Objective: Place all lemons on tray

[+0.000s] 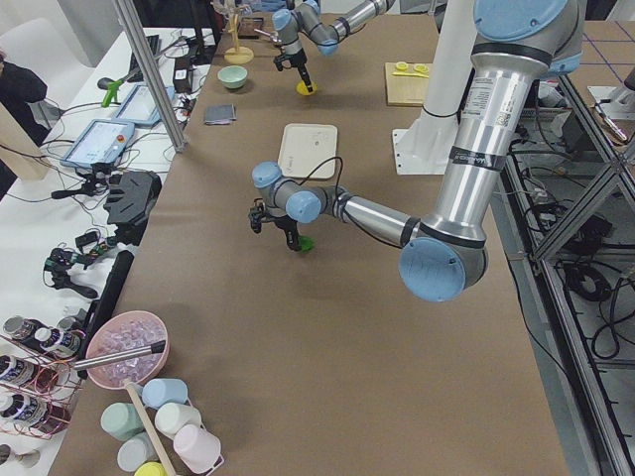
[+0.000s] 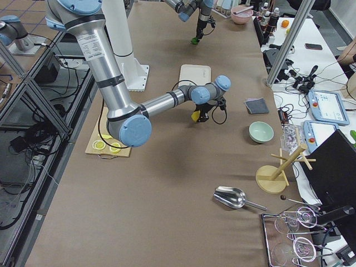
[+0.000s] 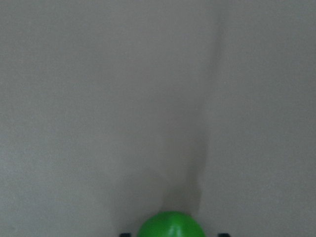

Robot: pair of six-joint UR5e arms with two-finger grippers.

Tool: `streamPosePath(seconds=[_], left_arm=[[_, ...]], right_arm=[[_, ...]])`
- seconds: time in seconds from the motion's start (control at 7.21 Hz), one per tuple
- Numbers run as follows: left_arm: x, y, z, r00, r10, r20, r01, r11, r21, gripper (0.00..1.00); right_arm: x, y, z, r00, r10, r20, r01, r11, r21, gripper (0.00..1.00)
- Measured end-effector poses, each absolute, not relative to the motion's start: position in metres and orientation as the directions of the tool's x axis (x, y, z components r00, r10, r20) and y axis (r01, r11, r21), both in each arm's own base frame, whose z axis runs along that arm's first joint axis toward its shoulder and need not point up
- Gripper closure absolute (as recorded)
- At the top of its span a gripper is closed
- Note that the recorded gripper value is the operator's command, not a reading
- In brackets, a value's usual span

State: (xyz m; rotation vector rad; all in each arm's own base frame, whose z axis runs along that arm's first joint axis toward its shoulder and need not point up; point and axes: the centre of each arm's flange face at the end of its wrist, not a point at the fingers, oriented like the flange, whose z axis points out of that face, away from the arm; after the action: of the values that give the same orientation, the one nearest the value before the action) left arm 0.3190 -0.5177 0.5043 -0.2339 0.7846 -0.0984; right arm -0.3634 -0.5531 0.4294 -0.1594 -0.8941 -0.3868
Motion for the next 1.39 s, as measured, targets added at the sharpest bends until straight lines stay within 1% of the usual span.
streamPosePath(seconds=[0.28, 0.55, 0.83, 0.97, 1.25, 1.39], left_arm=[[0.314, -0.512, 0.495, 0.694, -0.167, -0.7, -0.005, 0.971, -0.238, 1.0], [0.286, -0.508, 0.476, 0.663, -0.181, -0.726, -0.015, 0.967, -0.255, 1.0], [0.233, -0.507, 0.449, 0.664, -0.175, -0.727, -0.023, 0.967, -0.254, 1.0], [0.204, -0.506, 0.435, 0.677, -0.166, -0.717, -0.032, 0.967, -0.254, 1.0], [0.162, -0.512, 0.412, 0.689, -0.176, -0.703, -0.022, 0.965, -0.263, 1.0], [0.154, -0.518, 0.392, 0.691, -0.189, -0.698, -0.011, 0.962, -0.271, 1.0]], right_arm=[[-0.368, -0.573, 0.373, 0.504, -0.337, 0.795, 0.375, 0.915, 0.15, 0.88], [-0.378, -0.58, 0.336, 0.406, -0.471, 0.783, 0.355, 0.871, 0.34, 0.88], [-0.407, -0.595, 0.318, 0.303, -0.633, 0.713, 0.359, 0.768, 0.53, 0.88], [-0.426, -0.597, 0.309, 0.26, -0.698, 0.668, 0.369, 0.711, 0.599, 0.88], [-0.463, -0.582, 0.3, 0.187, -0.778, 0.599, 0.403, 0.617, 0.676, 0.88], [-0.475, -0.573, 0.295, 0.16, -0.797, 0.583, 0.413, 0.59, 0.693, 0.88]])
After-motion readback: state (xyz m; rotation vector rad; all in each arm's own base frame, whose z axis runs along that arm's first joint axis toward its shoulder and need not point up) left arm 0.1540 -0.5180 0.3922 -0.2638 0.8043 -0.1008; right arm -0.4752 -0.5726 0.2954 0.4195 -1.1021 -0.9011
